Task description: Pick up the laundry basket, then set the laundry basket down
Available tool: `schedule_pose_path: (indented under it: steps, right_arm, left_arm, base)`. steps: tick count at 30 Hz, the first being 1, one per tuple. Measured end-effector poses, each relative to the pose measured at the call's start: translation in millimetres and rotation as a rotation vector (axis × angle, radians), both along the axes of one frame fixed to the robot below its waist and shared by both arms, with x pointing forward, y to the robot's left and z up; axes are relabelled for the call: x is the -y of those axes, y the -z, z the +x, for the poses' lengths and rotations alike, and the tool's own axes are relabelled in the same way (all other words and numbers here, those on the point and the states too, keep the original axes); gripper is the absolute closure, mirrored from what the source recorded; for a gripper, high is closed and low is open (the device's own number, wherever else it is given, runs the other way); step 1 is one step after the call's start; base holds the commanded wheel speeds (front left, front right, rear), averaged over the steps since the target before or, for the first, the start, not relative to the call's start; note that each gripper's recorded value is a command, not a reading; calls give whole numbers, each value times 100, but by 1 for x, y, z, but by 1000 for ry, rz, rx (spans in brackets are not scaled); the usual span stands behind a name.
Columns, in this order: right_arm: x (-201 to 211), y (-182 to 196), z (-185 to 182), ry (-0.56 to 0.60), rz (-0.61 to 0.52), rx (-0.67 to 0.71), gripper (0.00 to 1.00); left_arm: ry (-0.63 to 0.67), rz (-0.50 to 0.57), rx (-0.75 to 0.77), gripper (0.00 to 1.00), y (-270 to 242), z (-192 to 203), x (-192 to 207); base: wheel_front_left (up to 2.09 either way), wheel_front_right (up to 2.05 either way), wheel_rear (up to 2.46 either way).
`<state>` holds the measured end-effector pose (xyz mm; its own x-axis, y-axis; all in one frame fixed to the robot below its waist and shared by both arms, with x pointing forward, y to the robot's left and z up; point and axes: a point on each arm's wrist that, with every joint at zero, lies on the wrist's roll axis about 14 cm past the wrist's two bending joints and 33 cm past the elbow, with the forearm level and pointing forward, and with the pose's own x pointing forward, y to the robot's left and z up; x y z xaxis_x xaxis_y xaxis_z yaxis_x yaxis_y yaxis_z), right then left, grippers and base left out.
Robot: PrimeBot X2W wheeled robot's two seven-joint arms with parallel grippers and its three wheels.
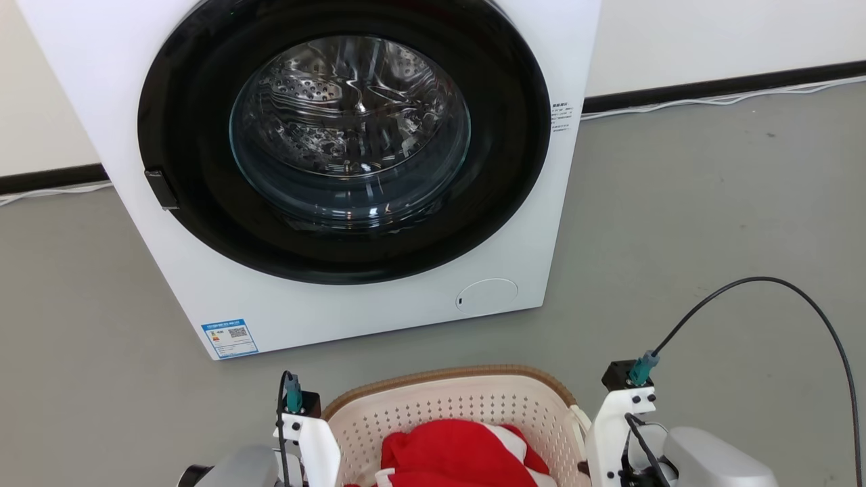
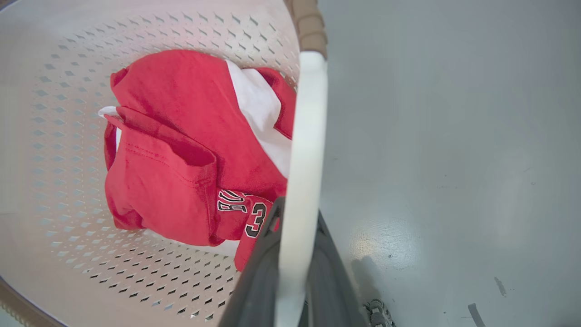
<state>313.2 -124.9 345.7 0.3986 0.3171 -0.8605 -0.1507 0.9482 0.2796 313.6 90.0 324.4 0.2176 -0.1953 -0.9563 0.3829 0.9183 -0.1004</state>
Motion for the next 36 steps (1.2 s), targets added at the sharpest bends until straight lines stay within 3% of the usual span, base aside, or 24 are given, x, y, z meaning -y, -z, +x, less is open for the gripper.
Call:
schedule_pose_path:
  steps: [5, 12, 36]
  right_arm:
    - [3, 1, -7, -2, -6, -48, 100]
    - [10, -19, 16, -16, -40, 6, 100]
    - [15, -24, 17, -9, -36, 15, 100]
  left_arm:
    - [11, 7, -22, 100, -2, -3, 2]
    - [26, -4, 10, 100, -15, 13, 11]
    - [40, -4, 16, 100, -21, 21, 15]
  base:
    - [0, 0, 0]
    - [0, 0, 0]
    - [0, 0, 0]
